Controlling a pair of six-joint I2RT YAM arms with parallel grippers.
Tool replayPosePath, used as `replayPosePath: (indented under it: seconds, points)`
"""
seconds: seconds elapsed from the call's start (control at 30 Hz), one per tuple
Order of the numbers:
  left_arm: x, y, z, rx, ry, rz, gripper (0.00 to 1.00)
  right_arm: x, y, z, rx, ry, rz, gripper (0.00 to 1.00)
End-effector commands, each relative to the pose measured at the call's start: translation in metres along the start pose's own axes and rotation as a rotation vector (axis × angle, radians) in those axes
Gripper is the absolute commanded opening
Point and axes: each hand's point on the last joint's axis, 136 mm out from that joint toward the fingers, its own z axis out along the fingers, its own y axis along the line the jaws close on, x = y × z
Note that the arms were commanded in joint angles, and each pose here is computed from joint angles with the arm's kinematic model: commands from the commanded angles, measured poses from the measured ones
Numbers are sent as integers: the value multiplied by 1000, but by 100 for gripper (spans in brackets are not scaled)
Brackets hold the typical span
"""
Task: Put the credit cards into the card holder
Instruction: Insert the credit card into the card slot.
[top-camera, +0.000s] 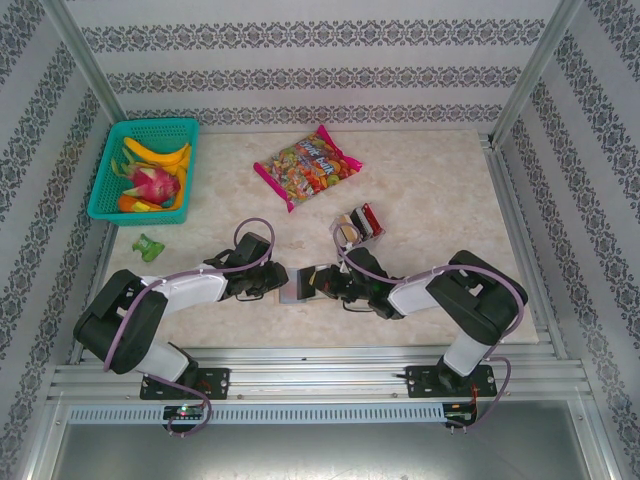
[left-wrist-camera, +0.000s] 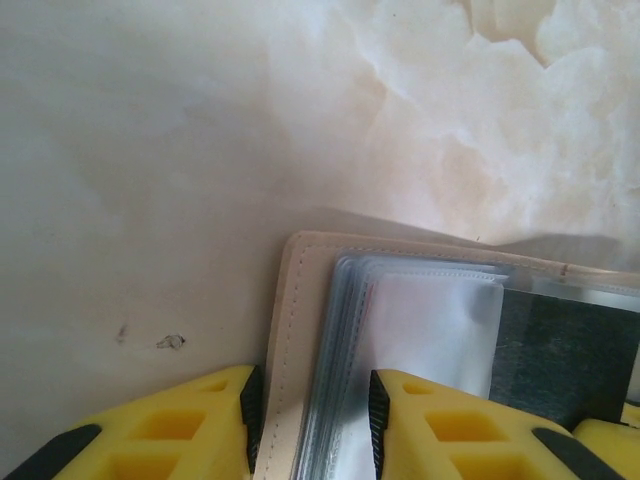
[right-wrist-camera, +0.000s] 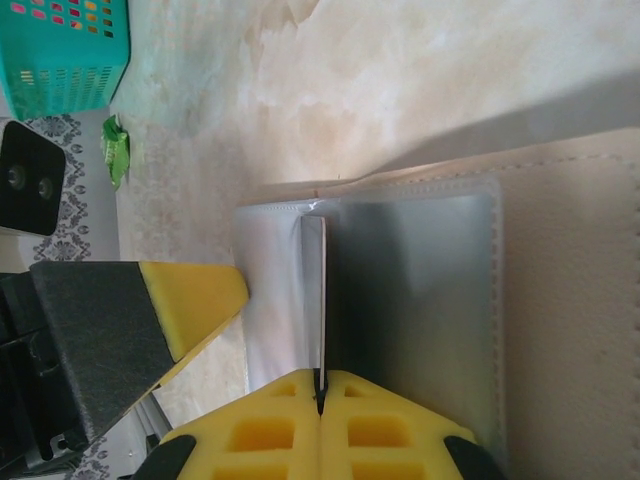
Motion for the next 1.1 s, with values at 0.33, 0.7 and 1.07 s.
replayPosePath:
  seconds: [0.33, 0.7, 1.07]
  points:
    - [11, 2, 3, -10, 45, 13, 36, 19, -3, 20, 19, 110, 24, 0]
    - [10, 4, 2, -20, 41, 14, 36, 14, -8, 12, 106, 102, -26, 19]
    - [11, 4, 4, -16, 45, 20, 35, 12, -12, 6, 172, 105, -59, 15]
